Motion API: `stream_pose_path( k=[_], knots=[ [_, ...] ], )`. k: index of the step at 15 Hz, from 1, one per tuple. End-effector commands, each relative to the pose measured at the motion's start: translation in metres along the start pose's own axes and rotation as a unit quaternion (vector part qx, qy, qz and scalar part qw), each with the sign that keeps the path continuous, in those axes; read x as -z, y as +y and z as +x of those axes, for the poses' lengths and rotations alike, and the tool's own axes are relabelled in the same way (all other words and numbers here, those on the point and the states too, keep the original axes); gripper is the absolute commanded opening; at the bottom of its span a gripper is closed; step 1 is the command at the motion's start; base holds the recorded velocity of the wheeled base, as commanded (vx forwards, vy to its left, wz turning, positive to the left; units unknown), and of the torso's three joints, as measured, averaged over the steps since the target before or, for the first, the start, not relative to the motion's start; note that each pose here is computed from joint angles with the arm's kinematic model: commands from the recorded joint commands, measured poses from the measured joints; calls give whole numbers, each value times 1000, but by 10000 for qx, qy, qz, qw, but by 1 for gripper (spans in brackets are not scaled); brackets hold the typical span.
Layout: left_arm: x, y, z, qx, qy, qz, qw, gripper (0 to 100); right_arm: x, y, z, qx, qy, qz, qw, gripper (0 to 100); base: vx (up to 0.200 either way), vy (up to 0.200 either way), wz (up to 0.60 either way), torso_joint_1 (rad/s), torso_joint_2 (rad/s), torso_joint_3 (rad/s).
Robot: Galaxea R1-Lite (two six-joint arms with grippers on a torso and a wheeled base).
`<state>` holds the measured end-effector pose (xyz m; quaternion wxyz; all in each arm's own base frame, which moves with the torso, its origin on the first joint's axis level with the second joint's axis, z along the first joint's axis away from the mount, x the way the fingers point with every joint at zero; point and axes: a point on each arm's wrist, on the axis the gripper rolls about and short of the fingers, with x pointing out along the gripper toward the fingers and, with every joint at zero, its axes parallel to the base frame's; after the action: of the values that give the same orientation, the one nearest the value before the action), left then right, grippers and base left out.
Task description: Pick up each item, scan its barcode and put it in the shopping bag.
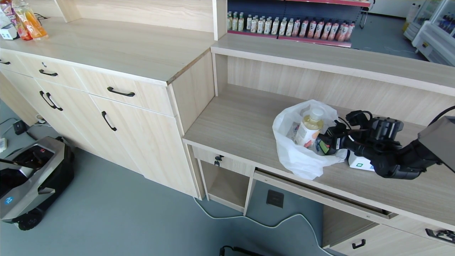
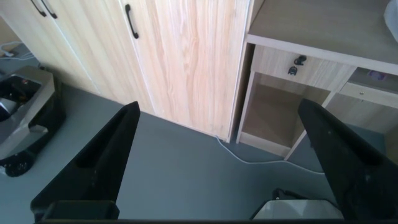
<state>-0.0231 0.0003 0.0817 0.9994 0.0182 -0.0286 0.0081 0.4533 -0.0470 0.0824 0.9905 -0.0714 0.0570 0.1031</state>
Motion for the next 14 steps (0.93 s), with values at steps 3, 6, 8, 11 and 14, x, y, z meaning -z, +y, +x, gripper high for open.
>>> stream_pose_path(
  k=[3,6,8,11,14],
  knots=[
    [0,0,0,-1,-4,0,10000,100,-46,-1,-21,58,-432,87,9990,100,0,0,0,0,0,0],
    [0,0,0,-1,-4,0,10000,100,-108,3,-79,163,-734,26,9972,100,0,0,0,0,0,0],
    [0,0,0,-1,-4,0,10000,100,-133,6,-140,395,-873,-224,9952,100,0,0,0,0,0,0],
    [0,0,0,-1,-4,0,10000,100,-135,15,-221,852,-855,-793,9895,100,0,0,0,0,0,0],
    [0,0,0,-1,-4,0,10000,100,-137,23,-281,1355,-349,-1085,9842,100,0,0,-400,0,2,0]
  ],
)
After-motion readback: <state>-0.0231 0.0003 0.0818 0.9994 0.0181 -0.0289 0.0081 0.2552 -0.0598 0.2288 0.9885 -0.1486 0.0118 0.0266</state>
